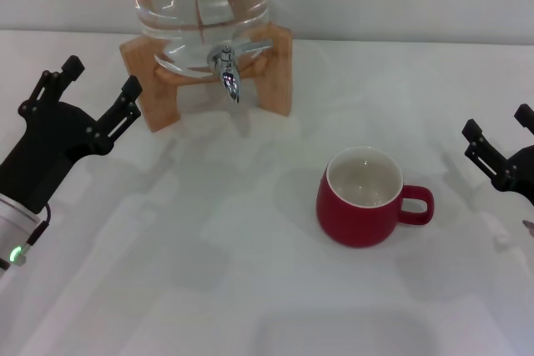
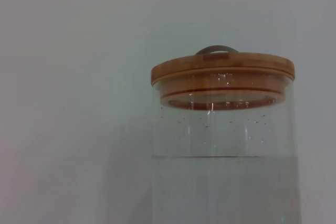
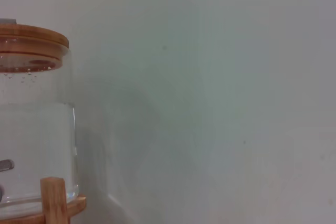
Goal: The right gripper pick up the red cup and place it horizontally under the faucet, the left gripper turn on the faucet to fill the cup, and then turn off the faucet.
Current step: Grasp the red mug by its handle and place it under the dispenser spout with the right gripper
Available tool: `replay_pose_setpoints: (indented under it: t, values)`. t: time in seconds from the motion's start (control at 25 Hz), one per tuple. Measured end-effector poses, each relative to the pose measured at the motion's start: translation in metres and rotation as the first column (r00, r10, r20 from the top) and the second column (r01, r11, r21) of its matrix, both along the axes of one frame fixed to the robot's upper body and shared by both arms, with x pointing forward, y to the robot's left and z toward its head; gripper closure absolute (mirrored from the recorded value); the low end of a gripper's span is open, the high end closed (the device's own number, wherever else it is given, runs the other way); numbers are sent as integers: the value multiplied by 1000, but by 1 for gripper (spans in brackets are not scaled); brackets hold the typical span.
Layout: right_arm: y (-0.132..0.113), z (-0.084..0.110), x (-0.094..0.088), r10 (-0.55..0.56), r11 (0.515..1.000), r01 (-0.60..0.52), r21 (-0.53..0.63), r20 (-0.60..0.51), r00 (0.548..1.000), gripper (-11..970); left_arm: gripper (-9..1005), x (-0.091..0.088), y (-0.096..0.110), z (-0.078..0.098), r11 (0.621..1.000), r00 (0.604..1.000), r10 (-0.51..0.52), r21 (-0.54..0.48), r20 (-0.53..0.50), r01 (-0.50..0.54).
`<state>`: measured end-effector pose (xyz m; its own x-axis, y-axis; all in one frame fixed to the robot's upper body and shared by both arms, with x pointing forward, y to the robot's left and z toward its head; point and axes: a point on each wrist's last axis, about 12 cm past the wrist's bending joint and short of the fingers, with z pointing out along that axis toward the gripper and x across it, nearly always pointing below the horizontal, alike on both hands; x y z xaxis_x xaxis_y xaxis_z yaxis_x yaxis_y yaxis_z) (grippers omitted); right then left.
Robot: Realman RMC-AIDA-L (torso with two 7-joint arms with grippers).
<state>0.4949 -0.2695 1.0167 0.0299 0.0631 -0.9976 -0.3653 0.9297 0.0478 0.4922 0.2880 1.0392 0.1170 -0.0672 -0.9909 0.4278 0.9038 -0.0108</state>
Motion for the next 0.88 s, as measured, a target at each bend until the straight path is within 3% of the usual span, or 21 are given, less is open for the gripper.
replay_pose_setpoints:
  t: [0.6, 0.88]
  values:
    - [-6, -3, -5, -13, 1000, 13, -16, -3, 1000, 115, 122, 0, 0, 0, 1000, 1000, 0, -1, -2, 0]
    - [-17, -4, -15, -11, 999, 13, -42, 25, 1000, 116, 121, -1, 0, -1, 1000, 1000, 1, -1, -4, -1]
